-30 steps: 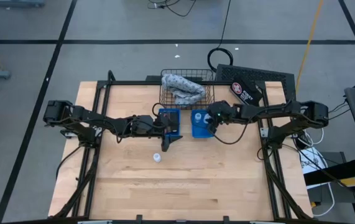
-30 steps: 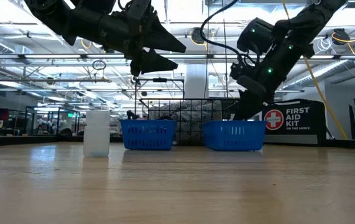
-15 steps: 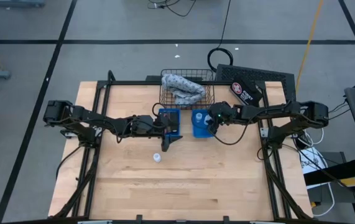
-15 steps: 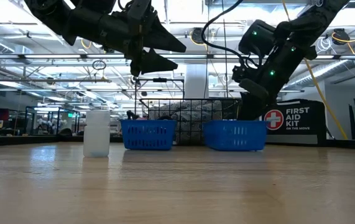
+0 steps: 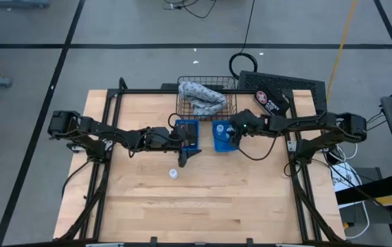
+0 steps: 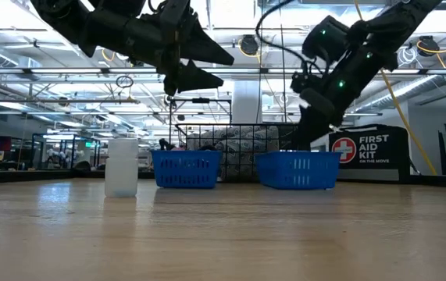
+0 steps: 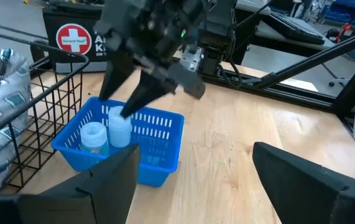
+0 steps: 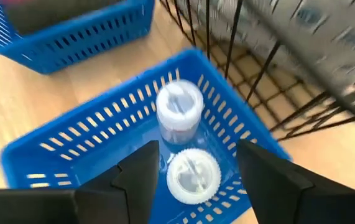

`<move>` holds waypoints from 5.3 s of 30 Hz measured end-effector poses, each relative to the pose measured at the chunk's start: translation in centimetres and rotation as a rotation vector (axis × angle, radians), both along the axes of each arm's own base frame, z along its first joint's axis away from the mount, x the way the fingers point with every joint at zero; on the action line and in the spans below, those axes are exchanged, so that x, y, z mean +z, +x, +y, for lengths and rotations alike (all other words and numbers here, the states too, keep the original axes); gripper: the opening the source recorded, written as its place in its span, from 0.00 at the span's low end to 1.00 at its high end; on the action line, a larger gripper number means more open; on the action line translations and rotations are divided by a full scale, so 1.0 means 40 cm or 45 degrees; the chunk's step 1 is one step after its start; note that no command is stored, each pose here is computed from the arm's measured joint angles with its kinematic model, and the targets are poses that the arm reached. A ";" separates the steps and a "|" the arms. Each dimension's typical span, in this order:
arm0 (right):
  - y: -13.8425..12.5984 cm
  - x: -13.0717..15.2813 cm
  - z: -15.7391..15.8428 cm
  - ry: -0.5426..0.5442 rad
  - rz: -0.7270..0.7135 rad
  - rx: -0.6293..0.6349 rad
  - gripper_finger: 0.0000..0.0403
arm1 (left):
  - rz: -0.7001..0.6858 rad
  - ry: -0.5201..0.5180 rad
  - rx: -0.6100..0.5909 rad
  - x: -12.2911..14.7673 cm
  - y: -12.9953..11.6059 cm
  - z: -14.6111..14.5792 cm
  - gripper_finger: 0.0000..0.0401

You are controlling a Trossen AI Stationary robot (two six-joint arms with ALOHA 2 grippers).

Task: Pick & Place Medicine items
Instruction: Put the white pill bottle into the right blue bin

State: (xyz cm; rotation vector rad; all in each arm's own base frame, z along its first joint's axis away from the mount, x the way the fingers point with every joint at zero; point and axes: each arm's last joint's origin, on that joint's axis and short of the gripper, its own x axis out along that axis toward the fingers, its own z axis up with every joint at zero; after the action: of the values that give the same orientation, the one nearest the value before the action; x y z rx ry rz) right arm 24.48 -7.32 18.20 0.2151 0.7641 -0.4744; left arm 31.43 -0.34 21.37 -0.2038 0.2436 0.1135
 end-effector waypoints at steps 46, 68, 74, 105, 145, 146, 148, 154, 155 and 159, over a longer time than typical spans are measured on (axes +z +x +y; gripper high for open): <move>-0.088 0.207 0.147 -0.209 -0.445 0.509 0.42 | 0.520 -0.156 0.019 -0.315 -0.318 -0.207 0.76; -0.088 0.206 0.147 -0.205 -0.443 0.511 0.42 | 0.461 0.071 0.008 -0.383 -0.202 -0.265 0.71; -0.089 0.207 0.147 -0.204 -0.443 0.511 0.42 | 0.484 0.082 0.009 -0.387 -0.210 -0.273 0.71; 0.195 0.092 0.278 -0.114 -0.248 0.869 0.58 | 0.454 0.161 0.014 -0.311 -0.029 -0.195 0.37; 0.200 -0.055 0.312 -0.045 0.042 0.887 0.37 | 0.472 0.132 -0.245 -0.334 0.187 -0.150 0.39; 0.200 -0.055 0.312 -0.045 0.041 0.887 0.35 | 0.472 0.132 -0.245 -0.334 0.187 -0.150 0.39; 0.200 -0.055 0.312 -0.045 0.041 0.887 0.31 | 0.468 0.140 -0.248 -0.333 0.188 -0.151 0.39; 0.200 -0.055 0.312 -0.045 0.041 0.887 0.31 | 0.400 0.195 -0.266 -0.325 0.194 -0.151 0.43; 0.200 -0.055 0.312 -0.045 0.040 0.887 0.31 | 0.397 0.192 -0.262 -0.325 0.195 -0.151 0.45; 0.197 -0.053 0.312 -0.043 0.051 0.886 0.31 | 0.398 0.119 -0.228 -0.314 0.193 -0.149 0.52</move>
State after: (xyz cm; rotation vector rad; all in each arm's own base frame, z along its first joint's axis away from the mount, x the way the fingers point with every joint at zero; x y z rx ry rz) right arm 32.36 5.15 16.09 -0.0979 0.8147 0.1683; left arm 39.17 -6.30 8.80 -0.0697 0.5651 -0.0217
